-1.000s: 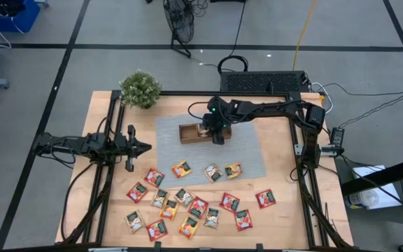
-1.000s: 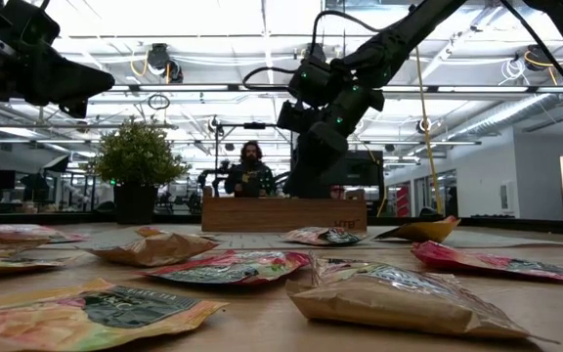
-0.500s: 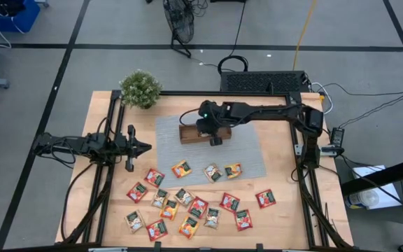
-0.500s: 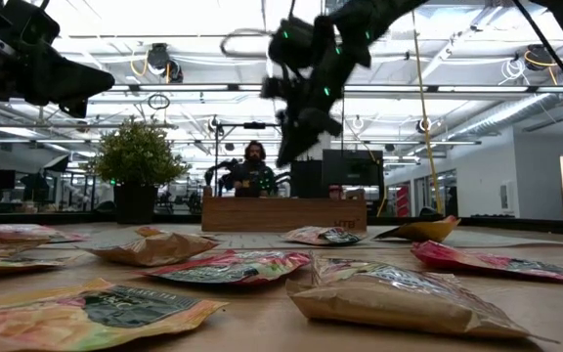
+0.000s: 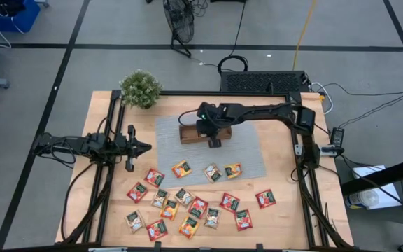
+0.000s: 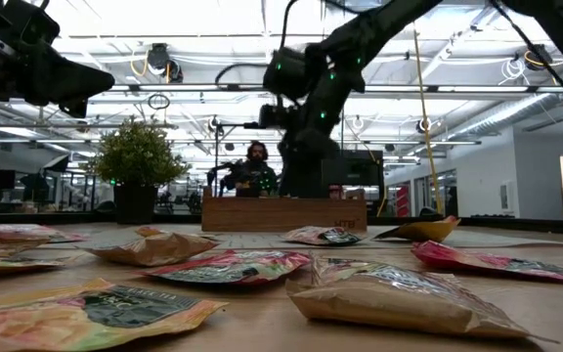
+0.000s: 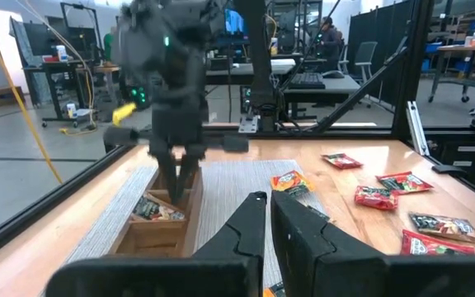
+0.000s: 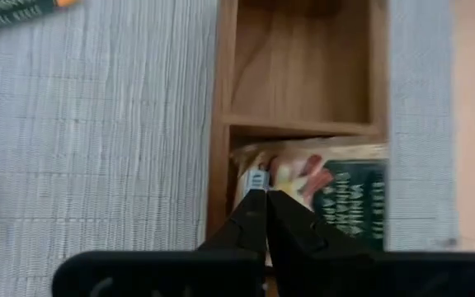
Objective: Pick & Place Tea
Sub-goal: Put the brown tea bag into the middle section of the wooden organizer
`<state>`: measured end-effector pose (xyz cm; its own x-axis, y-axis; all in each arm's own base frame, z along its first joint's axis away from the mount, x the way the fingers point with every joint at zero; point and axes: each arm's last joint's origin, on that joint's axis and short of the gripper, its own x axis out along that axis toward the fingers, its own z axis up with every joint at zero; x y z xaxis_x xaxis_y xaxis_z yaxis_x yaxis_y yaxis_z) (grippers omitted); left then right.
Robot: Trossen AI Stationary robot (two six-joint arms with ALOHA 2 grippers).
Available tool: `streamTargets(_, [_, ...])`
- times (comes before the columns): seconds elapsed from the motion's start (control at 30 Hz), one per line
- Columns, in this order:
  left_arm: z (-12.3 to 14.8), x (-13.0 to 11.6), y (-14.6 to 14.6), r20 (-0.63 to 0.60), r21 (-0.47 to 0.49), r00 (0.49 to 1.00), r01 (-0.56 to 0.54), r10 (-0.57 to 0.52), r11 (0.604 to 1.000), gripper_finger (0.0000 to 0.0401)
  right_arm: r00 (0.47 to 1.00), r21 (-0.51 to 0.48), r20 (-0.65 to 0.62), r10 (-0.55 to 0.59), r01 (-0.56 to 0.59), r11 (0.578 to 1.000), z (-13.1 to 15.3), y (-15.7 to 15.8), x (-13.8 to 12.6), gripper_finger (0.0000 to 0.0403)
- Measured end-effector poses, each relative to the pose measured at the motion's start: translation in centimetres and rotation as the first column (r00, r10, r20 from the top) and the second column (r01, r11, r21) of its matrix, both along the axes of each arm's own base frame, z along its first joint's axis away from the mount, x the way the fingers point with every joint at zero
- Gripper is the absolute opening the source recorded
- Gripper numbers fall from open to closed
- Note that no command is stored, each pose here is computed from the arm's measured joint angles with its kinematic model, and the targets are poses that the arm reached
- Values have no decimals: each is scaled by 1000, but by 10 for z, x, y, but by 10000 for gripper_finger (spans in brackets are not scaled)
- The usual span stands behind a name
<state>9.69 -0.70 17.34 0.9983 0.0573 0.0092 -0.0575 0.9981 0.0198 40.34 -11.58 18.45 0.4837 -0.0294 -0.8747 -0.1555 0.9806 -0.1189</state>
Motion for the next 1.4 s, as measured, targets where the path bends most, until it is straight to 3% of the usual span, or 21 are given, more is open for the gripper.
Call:
streamTargets(0.27, [0, 0, 0, 0, 0, 1000, 0, 0, 1000, 31, 1000, 66, -28, 8, -6, 998, -20, 1, 4, 0])
streamTargets(0.67, [0, 0, 0, -1, 0, 1000, -1, 1, 1000, 31, 996, 68, -69, -56, 61, 996, -22, 0, 1, 0])
streamTargets(0.97, [0, 0, 0, -2, 0, 1000, -1, 1, 1000, 31, 991, 81, -116, -68, 78, 994, -46, 1, 6, 0])
streamTargets(1.17, [0, 0, 0, -1, 0, 1000, -1, 1, 1000, 31, 992, -93, -64, -108, 102, 990, -36, 14, 14, 0])
streamTargets(1.4, [0, 0, 0, -1, 0, 1000, -1, 1, 1000, 31, 988, -283, -11, -156, 147, 948, -26, 27, 20, 0])
